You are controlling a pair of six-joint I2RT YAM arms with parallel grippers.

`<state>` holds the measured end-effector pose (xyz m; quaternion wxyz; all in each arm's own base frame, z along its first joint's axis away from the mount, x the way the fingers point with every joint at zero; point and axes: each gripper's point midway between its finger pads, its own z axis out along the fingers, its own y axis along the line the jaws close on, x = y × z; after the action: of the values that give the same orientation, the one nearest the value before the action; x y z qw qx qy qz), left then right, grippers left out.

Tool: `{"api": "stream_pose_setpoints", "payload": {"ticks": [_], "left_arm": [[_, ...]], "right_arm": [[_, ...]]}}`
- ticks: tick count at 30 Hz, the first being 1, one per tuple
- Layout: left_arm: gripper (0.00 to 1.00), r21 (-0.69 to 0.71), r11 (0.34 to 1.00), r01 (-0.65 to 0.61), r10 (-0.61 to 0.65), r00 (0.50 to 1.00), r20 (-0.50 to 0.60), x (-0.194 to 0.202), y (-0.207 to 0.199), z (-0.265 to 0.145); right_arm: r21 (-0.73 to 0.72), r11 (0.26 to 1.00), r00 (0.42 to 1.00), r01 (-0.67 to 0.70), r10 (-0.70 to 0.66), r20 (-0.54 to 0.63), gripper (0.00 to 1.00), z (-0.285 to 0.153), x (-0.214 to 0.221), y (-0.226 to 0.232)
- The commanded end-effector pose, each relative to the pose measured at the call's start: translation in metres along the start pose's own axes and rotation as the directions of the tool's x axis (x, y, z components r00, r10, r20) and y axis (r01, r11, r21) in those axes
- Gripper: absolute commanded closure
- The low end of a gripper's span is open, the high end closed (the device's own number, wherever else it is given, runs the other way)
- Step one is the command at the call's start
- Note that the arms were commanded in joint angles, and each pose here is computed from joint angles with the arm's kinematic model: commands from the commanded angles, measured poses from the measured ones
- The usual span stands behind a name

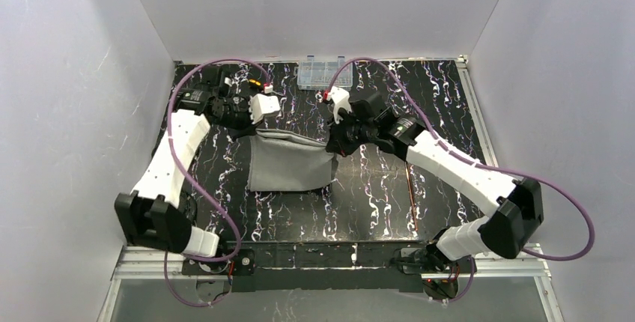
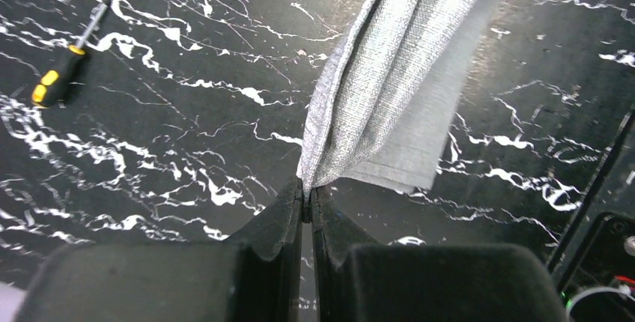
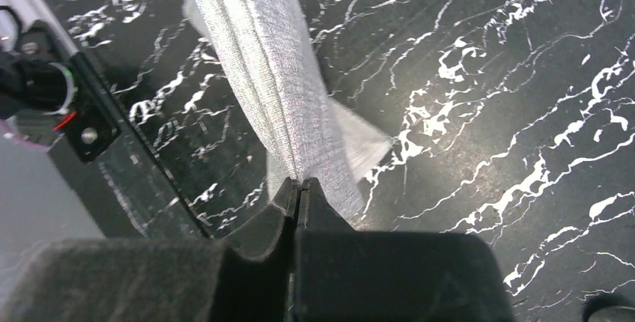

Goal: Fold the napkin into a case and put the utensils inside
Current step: Turn over the upper triangle folded napkin at the center of the board.

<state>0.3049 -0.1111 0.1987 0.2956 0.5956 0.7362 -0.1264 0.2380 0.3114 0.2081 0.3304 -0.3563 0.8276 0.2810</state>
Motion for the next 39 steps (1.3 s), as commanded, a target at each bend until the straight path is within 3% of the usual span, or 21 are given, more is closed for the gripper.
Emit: {"api": "stream_pose_setpoints", "payload": {"ticks": [1, 7, 12, 15, 18, 23, 27, 31, 39], "left_arm": [[1.00, 0.020, 0.998, -0.065, 0.064, 0.996, 0.057, -0.025, -0.046, -0.057], [1.00, 0.003, 0.990, -0.140, 0.138, 0.980, 0.147, -0.044, -0.106, -0.115], [1.00, 0.088, 0.985, -0.148, 0.130, 0.975, 0.183, -0.049, -0.166, -0.160], [1.00, 0.024, 0.984, -0.177, 0.168, 0.962, 0.214, -0.051, -0.181, -0.175], [1.00, 0.050, 0.988, -0.146, 0.133, 0.971, 0.199, -0.045, -0.181, -0.167], [1.00, 0.185, 0.982, 0.024, -0.037, 0.997, 0.068, -0.017, -0.142, -0.097], [1.00, 0.286, 0.941, 0.179, -0.155, 0.982, -0.103, 0.013, -0.094, -0.022], [1.00, 0.251, 0.926, 0.282, -0.234, 0.951, -0.203, 0.033, -0.029, 0.046], [1.00, 0.111, 0.950, 0.292, -0.248, 0.921, -0.299, 0.048, 0.065, 0.106]], "right_arm": [[-0.136, 0.989, 0.994, 0.056, -0.042, 0.099, 0.99, -0.049, -0.028, 0.040], [-0.244, 0.967, 0.993, 0.080, -0.056, 0.104, 0.99, -0.089, -0.012, 0.097], [-0.336, 0.939, 0.994, 0.072, -0.038, 0.107, 0.99, -0.131, -0.008, 0.142], [-0.361, 0.931, 0.992, 0.058, -0.012, 0.128, 0.99, -0.153, -0.008, 0.155], [-0.307, 0.950, 0.990, 0.051, -0.007, 0.142, 0.99, -0.150, -0.007, 0.146], [-0.103, 0.993, 0.998, 0.057, -0.054, 0.033, 0.99, -0.082, 0.009, 0.090], [-0.056, 0.993, 0.994, -0.105, 0.104, -0.014, 0.99, -0.026, 0.026, 0.000], [-0.014, 0.989, 0.989, -0.144, 0.143, -0.048, 0.99, 0.015, 0.033, -0.051], [-0.008, 0.976, 0.973, -0.216, 0.215, -0.083, 0.99, 0.075, 0.033, -0.116]]}}
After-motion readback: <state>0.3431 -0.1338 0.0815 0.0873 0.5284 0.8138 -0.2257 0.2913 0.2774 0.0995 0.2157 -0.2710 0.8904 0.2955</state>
